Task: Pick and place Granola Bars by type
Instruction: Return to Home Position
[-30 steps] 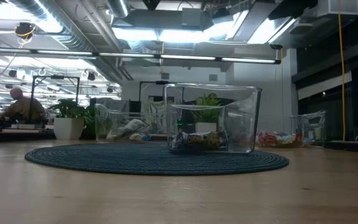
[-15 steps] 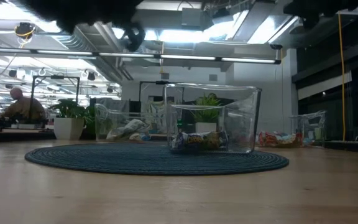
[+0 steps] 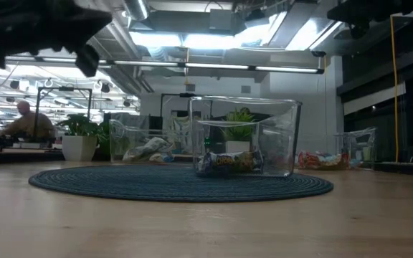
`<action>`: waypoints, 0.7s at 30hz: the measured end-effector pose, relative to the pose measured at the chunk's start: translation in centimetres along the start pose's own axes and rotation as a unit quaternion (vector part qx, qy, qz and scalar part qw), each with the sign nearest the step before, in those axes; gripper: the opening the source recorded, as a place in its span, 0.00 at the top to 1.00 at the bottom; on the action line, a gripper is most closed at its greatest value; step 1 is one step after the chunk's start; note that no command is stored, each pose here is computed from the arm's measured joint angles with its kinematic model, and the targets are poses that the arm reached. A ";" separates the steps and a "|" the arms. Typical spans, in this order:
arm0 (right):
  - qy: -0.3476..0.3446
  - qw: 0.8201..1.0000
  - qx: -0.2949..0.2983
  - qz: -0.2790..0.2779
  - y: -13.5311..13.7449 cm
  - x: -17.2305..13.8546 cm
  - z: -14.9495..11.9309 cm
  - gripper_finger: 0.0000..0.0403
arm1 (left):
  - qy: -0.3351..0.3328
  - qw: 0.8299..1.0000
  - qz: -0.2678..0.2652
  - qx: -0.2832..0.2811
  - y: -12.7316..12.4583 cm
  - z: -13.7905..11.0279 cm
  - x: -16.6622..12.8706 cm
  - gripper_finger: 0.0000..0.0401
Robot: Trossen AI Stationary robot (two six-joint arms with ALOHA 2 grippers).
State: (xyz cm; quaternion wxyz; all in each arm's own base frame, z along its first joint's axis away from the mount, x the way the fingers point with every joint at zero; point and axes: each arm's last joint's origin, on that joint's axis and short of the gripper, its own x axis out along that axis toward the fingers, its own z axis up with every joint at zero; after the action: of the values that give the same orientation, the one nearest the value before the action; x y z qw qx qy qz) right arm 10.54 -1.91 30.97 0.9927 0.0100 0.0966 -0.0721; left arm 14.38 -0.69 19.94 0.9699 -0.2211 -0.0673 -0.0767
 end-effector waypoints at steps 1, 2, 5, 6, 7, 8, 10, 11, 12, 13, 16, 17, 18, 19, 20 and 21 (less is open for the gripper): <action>0.000 1.000 0.000 0.000 0.0 0.0 0.0 0.99 | -0.013 1.000 0.006 0.006 0.1 -0.2 -0.6 1.00; 0.000 1.000 0.000 0.000 0.0 0.0 0.0 0.99 | -0.025 1.000 0.013 0.011 0.3 -0.4 -1.2 1.00; 0.000 1.000 0.001 0.000 0.0 0.0 0.0 0.97 | -0.045 0.997 0.053 0.039 0.7 -0.5 -2.2 0.99; 0.001 1.000 0.001 0.000 0.0 0.0 0.0 0.96 | -0.048 0.995 0.064 0.052 0.8 -0.5 -2.5 0.99; 0.001 1.000 0.001 0.000 0.0 0.0 0.0 0.96 | -0.053 0.994 0.076 0.064 0.9 -0.3 -2.7 0.99; 0.001 1.000 0.001 0.000 0.0 0.0 0.0 0.96 | -0.056 0.992 0.090 0.073 1.0 -0.3 -2.9 1.00; 0.001 1.000 0.001 0.000 0.0 0.0 0.0 0.96 | -0.049 0.989 0.115 0.084 1.3 -0.4 -3.2 1.00; 0.001 1.000 0.001 0.000 0.0 0.0 0.0 0.96 | -0.040 0.988 0.122 0.089 1.4 -0.5 -3.3 1.00; 0.001 1.000 0.001 0.000 0.0 0.0 0.0 0.97 | -0.026 0.987 0.130 0.091 1.6 -0.8 -3.4 1.00; 0.001 1.000 0.001 0.000 0.0 0.0 0.0 0.98 | -0.010 0.986 0.138 0.090 1.8 -1.0 -3.5 0.99; 0.001 1.000 0.007 0.000 0.0 0.0 0.0 0.99 | 0.022 0.985 0.154 0.070 2.1 -1.7 -3.7 0.99; 0.001 1.000 0.013 0.000 0.0 0.0 0.0 0.99 | 0.026 0.986 0.156 0.059 2.2 -1.8 -3.7 0.99; 0.001 1.000 0.016 0.000 0.0 0.0 0.0 0.98 | 0.032 0.985 0.159 0.051 2.2 -1.9 -3.7 0.99; 0.001 1.000 0.020 0.000 0.0 0.0 0.0 0.97 | 0.040 0.985 0.163 0.046 2.3 -2.1 -3.7 0.99; 0.001 1.000 0.025 0.000 0.0 0.0 0.0 0.96 | 0.046 0.985 0.165 0.035 2.4 -2.2 -3.8 0.99; 0.001 1.000 0.027 0.002 0.0 0.0 0.0 0.95 | 0.049 0.985 0.167 0.018 2.4 -2.3 -3.8 0.99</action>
State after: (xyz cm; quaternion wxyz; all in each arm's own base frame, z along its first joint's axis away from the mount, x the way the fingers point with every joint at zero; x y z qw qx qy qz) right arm 10.54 -1.90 30.95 0.9921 0.0370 0.0956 -0.0727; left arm 11.33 0.87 16.22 0.9752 -0.2072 0.0172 0.0763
